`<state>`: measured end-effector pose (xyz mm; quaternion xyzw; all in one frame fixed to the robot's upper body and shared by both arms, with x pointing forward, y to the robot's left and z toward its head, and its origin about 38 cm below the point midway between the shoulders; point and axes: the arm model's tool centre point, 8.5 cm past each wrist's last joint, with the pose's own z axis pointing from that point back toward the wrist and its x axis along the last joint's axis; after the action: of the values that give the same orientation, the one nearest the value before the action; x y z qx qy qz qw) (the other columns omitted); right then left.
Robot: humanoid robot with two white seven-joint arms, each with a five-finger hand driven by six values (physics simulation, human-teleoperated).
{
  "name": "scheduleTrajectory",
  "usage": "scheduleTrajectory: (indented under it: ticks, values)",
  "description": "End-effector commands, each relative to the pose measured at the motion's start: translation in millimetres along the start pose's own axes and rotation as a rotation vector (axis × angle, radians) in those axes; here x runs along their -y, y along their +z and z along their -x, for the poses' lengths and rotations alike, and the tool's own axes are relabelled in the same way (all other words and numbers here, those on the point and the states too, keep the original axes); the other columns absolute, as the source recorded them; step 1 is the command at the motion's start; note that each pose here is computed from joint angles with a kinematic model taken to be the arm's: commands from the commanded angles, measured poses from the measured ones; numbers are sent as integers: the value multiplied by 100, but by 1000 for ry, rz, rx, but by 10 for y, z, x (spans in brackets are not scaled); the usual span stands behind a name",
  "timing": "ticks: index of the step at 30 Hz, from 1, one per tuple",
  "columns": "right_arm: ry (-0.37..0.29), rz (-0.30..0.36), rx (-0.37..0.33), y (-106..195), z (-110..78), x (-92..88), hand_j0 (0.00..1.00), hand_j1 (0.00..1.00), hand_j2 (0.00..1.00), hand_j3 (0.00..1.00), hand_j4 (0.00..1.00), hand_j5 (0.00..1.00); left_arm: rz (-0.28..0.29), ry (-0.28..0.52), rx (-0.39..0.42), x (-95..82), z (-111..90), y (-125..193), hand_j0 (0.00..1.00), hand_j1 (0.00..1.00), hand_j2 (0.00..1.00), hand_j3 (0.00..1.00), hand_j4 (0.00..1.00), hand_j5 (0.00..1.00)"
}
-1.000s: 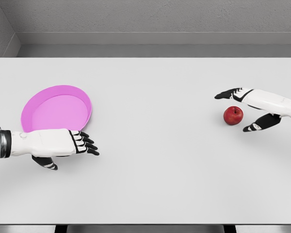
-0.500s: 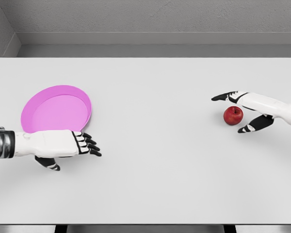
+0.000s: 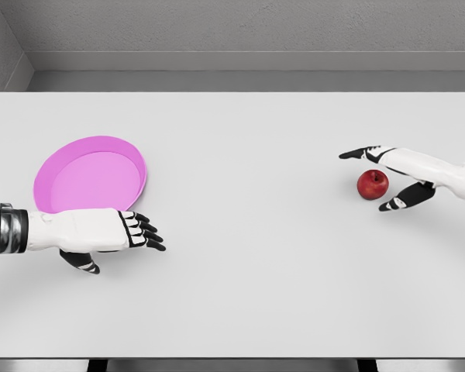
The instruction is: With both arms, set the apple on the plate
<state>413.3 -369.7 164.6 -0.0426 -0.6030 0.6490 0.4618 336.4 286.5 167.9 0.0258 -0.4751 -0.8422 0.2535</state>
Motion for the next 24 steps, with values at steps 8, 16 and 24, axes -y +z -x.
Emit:
scheduleTrajectory:
  ticks: [8,16,24]
  values:
    - [-22,-1,-22,-38,87,-61,99,99,99,99,99,99,-4,5,1,-4,0,1,100,100,100,100,100,100]
    - [-33,-6,-33,-70,127,-114,99,99,99,99,99,99,-4,5,1,-4,0,1,100,100,100,100,100,100]
    - [-28,-6,-42,-91,153,-99,99,99,99,99,99,99,-5,5,2,-5,-2,-4,100,100,100,100,100,100]
